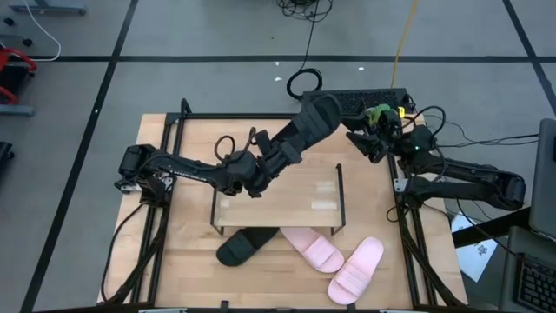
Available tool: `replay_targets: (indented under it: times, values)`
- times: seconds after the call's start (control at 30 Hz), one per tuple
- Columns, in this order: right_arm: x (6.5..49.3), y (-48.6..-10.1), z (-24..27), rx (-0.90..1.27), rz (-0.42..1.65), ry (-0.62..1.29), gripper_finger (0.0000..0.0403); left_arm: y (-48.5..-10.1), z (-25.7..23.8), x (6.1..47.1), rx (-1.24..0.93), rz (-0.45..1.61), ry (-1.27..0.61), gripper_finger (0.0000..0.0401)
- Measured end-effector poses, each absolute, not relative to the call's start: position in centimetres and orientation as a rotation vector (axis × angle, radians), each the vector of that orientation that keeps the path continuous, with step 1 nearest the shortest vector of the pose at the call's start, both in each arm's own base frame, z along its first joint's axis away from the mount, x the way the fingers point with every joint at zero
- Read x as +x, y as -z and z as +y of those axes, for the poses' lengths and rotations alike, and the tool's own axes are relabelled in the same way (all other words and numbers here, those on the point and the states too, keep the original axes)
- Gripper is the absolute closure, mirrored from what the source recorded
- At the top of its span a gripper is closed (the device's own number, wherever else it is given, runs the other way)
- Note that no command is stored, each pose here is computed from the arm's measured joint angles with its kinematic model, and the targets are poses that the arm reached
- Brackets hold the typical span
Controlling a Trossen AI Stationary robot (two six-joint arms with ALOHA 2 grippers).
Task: Pick and place slides into the shelf
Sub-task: Put the left black slipper on the shelf
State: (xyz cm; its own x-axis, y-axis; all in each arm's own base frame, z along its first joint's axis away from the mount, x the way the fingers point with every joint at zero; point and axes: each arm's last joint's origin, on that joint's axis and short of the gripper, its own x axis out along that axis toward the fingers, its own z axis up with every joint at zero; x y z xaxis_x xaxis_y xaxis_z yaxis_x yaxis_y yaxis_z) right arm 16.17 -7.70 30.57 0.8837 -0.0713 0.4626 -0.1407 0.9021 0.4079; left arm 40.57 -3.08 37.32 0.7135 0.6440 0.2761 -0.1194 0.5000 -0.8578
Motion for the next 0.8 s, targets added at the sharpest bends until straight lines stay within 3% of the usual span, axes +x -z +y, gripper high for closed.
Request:
replay_targets:
  times: [0.8]
  values:
    - [17.7,-29.5,-8.7,0.485,-0.494,0.021,0.0073,-36.2,-3.2,41.0,-0.964,-0.540,-0.527,0.0401]
